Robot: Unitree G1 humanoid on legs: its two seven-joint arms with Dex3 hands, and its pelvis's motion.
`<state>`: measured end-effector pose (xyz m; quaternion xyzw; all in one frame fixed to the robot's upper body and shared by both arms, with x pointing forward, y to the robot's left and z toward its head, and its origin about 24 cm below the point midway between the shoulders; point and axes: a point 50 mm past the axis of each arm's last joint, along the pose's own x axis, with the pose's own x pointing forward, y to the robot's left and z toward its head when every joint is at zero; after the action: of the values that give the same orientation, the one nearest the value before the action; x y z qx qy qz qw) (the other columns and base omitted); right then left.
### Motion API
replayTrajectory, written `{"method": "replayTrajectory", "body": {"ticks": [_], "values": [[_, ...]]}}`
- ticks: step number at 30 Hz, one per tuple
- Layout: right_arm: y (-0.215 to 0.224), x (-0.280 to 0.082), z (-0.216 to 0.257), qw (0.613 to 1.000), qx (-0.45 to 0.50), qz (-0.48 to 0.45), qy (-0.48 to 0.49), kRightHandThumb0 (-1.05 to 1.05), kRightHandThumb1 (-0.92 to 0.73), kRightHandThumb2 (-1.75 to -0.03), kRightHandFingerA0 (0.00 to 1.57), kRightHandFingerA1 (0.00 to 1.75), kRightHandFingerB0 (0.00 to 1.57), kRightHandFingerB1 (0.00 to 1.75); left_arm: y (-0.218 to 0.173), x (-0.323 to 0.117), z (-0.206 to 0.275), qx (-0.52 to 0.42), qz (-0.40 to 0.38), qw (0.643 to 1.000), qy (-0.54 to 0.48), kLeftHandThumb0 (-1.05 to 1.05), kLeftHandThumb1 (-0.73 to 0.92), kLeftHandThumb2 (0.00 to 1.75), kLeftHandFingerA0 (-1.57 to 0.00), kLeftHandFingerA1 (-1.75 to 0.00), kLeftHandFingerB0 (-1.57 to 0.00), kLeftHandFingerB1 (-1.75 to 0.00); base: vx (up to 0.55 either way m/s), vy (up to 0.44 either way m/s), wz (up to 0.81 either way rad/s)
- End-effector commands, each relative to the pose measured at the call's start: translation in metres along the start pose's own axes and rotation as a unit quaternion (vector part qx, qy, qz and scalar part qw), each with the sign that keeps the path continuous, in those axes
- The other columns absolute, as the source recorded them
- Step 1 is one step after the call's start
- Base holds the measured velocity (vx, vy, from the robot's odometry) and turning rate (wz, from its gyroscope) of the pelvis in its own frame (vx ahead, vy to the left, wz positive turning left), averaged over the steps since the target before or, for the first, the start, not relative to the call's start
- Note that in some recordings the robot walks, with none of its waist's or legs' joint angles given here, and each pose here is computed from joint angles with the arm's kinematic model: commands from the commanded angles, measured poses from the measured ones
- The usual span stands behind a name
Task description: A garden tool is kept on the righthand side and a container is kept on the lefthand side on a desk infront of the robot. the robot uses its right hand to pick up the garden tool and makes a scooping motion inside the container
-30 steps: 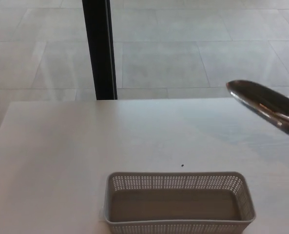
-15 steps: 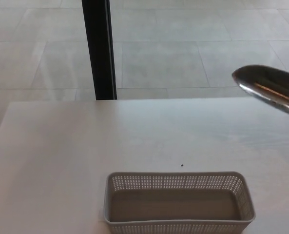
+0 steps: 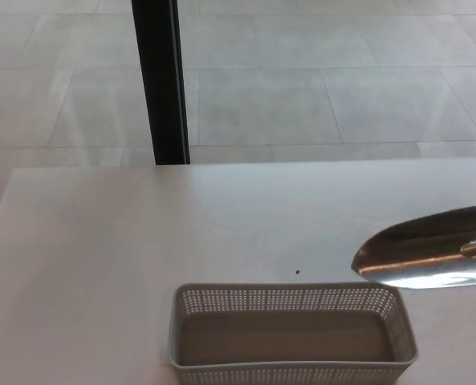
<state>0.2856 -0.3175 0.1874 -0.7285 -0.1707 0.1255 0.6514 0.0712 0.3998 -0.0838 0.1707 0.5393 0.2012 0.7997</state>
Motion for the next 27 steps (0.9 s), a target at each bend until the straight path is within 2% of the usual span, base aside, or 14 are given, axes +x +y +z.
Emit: {"method": "replayTrajectory", "body": {"ticks": [1,3,5,6,7,8,9,10,11,13,16,17,21,27], "values": [[-0.008,0.005,0.006,0.996,-0.054,0.070,-0.022,-0.24,-0.67,-0.71,0.86,1.74,0.73,1.40,0.008,-0.001,0.000,0.002,0.006,1.000,0.006,-0.47,0.66,0.60,-0.61,-0.64,-0.56,-0.48,0.00,0.000,0.00],[-0.009,0.009,0.009,0.995,-0.059,0.072,-0.030,-0.24,-0.68,-0.68,0.87,1.71,0.73,1.39,0.008,-0.001,-0.001,-0.005,0.004,1.000,0.005,-0.48,0.67,0.60,-0.60,-0.65,-0.54,-0.49,0.00,0.000,0.00],[-0.010,0.012,0.011,0.994,-0.060,0.086,-0.030,-0.24,-0.69,-0.65,0.88,1.69,0.78,1.22,0.008,-0.001,-0.001,-0.007,0.005,1.000,0.005,-0.47,0.66,0.59,-0.63,-0.67,-0.56,-0.49,0.00,0.000,0.00],[-0.012,0.014,0.012,0.993,-0.063,0.098,-0.024,-0.21,-0.67,-0.73,1.04,1.68,0.78,1.29,0.008,-0.001,0.000,0.007,0.003,1.000,0.002,-0.48,0.66,0.59,-0.64,-0.67,-0.58,-0.48,0.00,0.000,0.00],[-0.013,0.015,0.012,0.993,-0.060,0.103,-0.019,-0.21,-0.67,-0.73,1.04,1.68,0.78,1.29,0.008,-0.001,0.000,0.015,0.004,1.000,-0.001,-0.48,0.66,0.59,-0.64,-0.67,-0.58,-0.48,0.00,0.000,0.00],[-0.013,0.017,0.012,0.992,-0.060,0.114,-0.010,-0.22,-0.69,-0.70,0.84,1.70,0.76,1.25,0.007,-0.001,0.000,0.000,0.002,1.000,0.002,-0.48,0.66,0.60,-0.61,-0.67,-0.55,-0.48,0.00,0.000,0.00],[-0.014,0.018,0.012,0.991,-0.059,0.117,-0.006,-0.22,-0.67,-0.70,0.86,1.68,0.84,0.96,0.008,-0.001,0.000,0.002,0.003,1.000,0.003,-0.48,0.66,0.59,-0.63,-0.68,-0.56,-0.48,0.00,0.000,0.00],[-0.015,0.022,0.012,0.991,-0.055,0.121,0.001,-0.19,-0.61,-0.74,0.84,1.69,0.83,1.06,0.008,-0.001,0.000,-0.004,0.004,1.000,0.000,-0.46,0.66,0.59,-0.64,-0.72,-0.58,-0.50,0.00,0.000,0.00],[-0.016,0.022,0.012,0.991,-0.055,0.121,-0.001,-0.12,-0.58,-0.78,0.94,1.70,0.73,1.30,0.008,-0.002,0.000,-0.003,0.001,1.000,-0.003,-0.46,0.65,0.59,-0.64,-0.73,-0.59,-0.51,0.00,0.000,0.00],[-0.017,0.024,0.012,0.988,-0.058,0.140,0.009,-0.14,-0.59,-0.81,0.94,1.71,0.66,1.39,0.009,-0.002,0.000,-0.008,-0.001,1.000,-0.002,-0.47,0.63,0.59,-0.62,-0.70,-0.59,-0.50,0.00,0.000,0.00],[-0.021,0.029,0.011,0.981,-0.066,0.177,0.037,-0.16,-0.60,-0.83,0.93,1.72,0.66,1.43,0.009,-0.002,0.001,0.001,0.001,1.000,-0.001,-0.47,0.66,0.60,-0.60,-0.69,-0.56,-0.50,0.00,0.000,0.00],[-0.022,0.030,0.011,0.979,-0.066,0.187,0.048,-0.22,-0.64,-0.76,0.81,1.72,0.76,1.17,0.009,-0.002,0.001,0.004,0.001,1.000,0.000,-0.48,0.66,0.59,-0.61,-0.67,-0.57,-0.49,0.00,0.000,0.00],[-0.019,0.033,0.005,0.977,-0.062,0.191,0.076,-0.19,-0.59,-0.86,0.92,1.74,0.65,1.44,0.008,-0.002,-0.001,-0.007,-0.001,1.000,-0.001,-0.48,0.66,0.60,-0.60,-0.65,-0.55,-0.49,0.00,0.000,0.00],[-0.015,0.028,0.001,0.971,-0.067,0.207,0.097,-0.20,-0.61,-0.85,0.93,1.72,0.74,1.39,0.007,-0.002,-0.004,0.001,0.000,1.000,0.006,-0.48,0.66,0.59,-0.63,-0.66,-0.59,-0.49,0.00,0.000,0.00]]}}
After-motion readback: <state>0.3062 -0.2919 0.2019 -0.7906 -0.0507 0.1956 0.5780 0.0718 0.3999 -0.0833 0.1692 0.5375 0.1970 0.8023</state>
